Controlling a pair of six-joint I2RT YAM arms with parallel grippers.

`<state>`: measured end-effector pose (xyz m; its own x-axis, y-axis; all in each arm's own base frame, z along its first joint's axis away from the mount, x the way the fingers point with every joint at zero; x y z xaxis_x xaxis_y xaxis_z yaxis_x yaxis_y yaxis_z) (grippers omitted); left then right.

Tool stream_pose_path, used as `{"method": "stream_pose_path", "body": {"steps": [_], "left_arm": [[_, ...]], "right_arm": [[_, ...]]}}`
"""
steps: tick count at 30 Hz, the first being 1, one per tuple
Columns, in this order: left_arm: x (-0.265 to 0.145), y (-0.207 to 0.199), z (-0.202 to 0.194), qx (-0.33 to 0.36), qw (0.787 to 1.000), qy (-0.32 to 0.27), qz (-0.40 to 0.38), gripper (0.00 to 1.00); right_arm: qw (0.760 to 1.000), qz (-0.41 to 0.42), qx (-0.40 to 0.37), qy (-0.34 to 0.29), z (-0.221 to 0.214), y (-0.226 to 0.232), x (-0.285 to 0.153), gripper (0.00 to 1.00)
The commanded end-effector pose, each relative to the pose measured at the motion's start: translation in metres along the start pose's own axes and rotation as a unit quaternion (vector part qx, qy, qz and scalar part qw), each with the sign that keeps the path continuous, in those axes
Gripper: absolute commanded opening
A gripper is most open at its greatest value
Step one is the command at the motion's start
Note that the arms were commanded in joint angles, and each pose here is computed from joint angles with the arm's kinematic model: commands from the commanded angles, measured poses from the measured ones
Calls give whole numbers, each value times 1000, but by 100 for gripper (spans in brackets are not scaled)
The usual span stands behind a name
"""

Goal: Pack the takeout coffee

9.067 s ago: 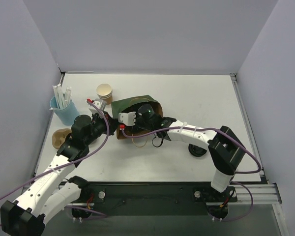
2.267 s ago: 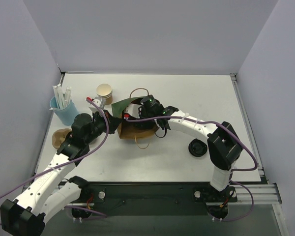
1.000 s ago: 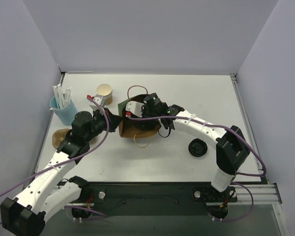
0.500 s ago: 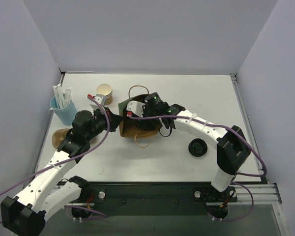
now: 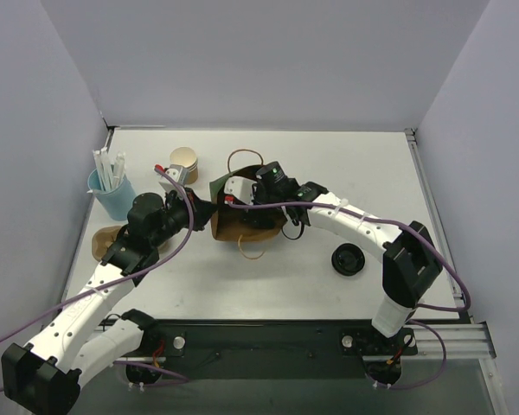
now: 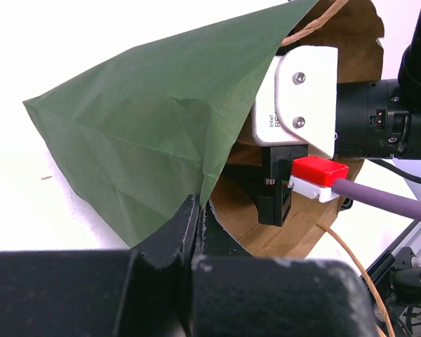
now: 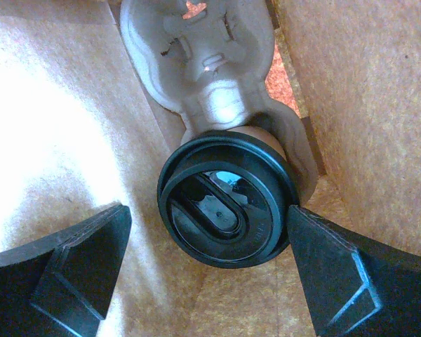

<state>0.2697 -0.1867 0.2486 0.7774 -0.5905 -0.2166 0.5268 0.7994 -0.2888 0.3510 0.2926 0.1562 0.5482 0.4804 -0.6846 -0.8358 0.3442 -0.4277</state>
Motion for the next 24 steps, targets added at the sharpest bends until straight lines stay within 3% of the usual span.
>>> {"method": "stream_pose_path", "body": {"steps": [1,24], "left_arm": [[-2,-8,13,7,1000,-7,-14,0],[-2,-14,25,4,1000,-9,-19,0]], "right_arm": [[997,-46,32,-52,30,-37,-31,100],[994,-53,75,-60,29,-40,-46,95]]}}
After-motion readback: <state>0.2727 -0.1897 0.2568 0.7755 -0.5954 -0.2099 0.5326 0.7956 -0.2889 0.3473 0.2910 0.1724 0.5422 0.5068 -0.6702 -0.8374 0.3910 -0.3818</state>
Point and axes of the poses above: each gripper's point midway between its finger pads, its own x axis out along the fingers, its own y axis along the line the jaws close on, z = x × y, the point moved 1 cm from there along -x, back along the fingers, and after that the axes turned 10 degrees about x, right-handed, at the moved point
